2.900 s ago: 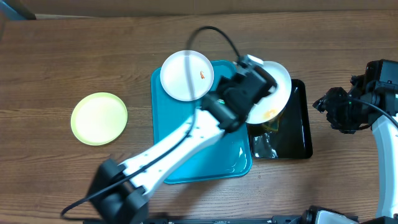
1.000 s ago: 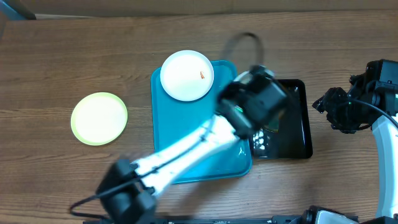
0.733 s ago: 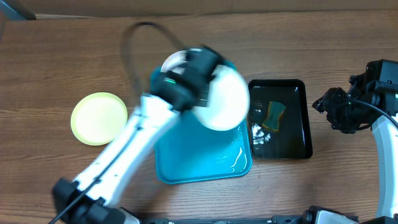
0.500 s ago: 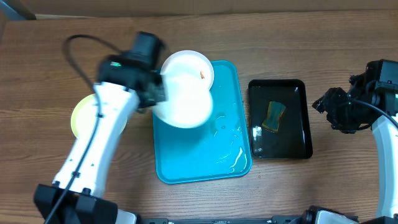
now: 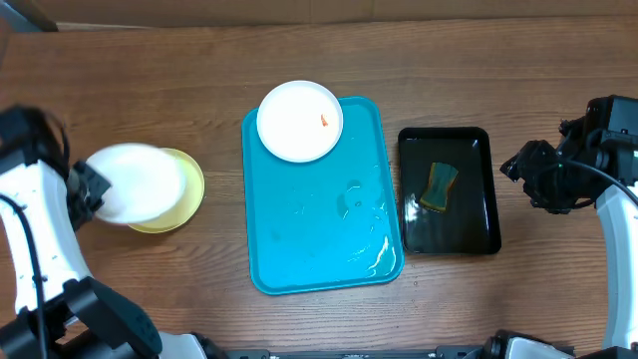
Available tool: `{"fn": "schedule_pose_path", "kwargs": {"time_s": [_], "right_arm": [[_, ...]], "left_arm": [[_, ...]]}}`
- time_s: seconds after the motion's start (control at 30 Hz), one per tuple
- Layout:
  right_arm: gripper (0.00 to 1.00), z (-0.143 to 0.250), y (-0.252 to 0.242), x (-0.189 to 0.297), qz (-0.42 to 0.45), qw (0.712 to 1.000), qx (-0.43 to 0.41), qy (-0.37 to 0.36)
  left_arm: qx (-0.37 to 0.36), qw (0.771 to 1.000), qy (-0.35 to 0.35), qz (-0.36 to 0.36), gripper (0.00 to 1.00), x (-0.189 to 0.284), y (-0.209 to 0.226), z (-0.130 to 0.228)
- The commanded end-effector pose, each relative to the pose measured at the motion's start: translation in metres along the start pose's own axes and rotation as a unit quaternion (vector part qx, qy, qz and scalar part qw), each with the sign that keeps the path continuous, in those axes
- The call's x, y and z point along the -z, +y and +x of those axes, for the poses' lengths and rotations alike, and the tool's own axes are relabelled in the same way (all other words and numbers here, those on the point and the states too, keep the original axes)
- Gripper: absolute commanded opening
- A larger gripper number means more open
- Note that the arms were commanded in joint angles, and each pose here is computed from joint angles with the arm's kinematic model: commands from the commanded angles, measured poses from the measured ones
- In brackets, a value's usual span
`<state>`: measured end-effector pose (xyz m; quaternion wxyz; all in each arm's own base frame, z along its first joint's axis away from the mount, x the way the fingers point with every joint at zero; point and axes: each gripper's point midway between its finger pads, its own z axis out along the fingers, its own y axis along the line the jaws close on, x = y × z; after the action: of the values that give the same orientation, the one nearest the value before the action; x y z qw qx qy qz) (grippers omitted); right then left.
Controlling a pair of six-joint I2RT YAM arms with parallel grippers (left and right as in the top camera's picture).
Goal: Clean dirty plates on tray and stack at the side
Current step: 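Carry the white plate left and stack it on the yellow plate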
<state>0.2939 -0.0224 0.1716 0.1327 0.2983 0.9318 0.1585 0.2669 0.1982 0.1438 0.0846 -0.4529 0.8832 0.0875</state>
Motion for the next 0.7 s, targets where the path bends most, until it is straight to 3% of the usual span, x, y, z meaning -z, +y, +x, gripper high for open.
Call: {"fn": "schedule_pose_path", "kwargs": {"time_s": [0.0, 0.13, 0.17, 0.23, 0.4, 0.47, 0.53, 0.6, 0.67], "right_arm": [[0.58, -0.004, 0.003, 0.004, -0.006, 1.000, 0.006, -0.009], [0.59, -0.004, 0.003, 0.004, -0.006, 1.000, 0.006, -0.009], [0.59, -0.004, 0.003, 0.004, -0.006, 1.000, 0.006, -0.008], [0.59, -0.001, 0.002, 0.004, -0.004, 1.000, 0.005, -0.004], [0.59, -0.001, 0.002, 0.004, -0.003, 1.000, 0.008, -0.003], [0.61, -0.002, 0.002, 0.004, -0.004, 1.000, 0.008, -0.004], [0.62, -0.003, 0.003, 0.004, -0.005, 1.000, 0.009, -0.008], [0.62, -0.004, 0.004, 0.004, -0.006, 1.000, 0.010, -0.010], [0.62, -0.005, 0.004, 0.004, -0.007, 1.000, 0.014, -0.011]], "left_arm": [[-0.013, 0.999, 0.026, 0.024, 0.04, -0.033, 0.001, 0.019], [-0.031, 0.997, 0.027, 0.059, 0.05, -0.051, -0.015, 0.026], [-0.030, 0.997, 0.024, 0.060, 0.10, -0.051, -0.015, 0.025], [-0.045, 0.997, 0.020, 0.060, 0.36, -0.043, -0.014, 0.020], [-0.048, 0.993, 0.016, 0.109, 0.35, 0.004, -0.031, 0.005], [-0.061, 0.986, 0.015, 0.154, 0.43, 0.028, -0.050, 0.003], [-0.102, 0.970, 0.015, 0.218, 0.54, 0.051, -0.078, 0.007], [-0.187, 0.927, 0.013, 0.326, 1.00, 0.078, -0.129, 0.025], [-0.222, 0.902, 0.015, 0.369, 1.00, 0.087, -0.159, 0.040]]}}
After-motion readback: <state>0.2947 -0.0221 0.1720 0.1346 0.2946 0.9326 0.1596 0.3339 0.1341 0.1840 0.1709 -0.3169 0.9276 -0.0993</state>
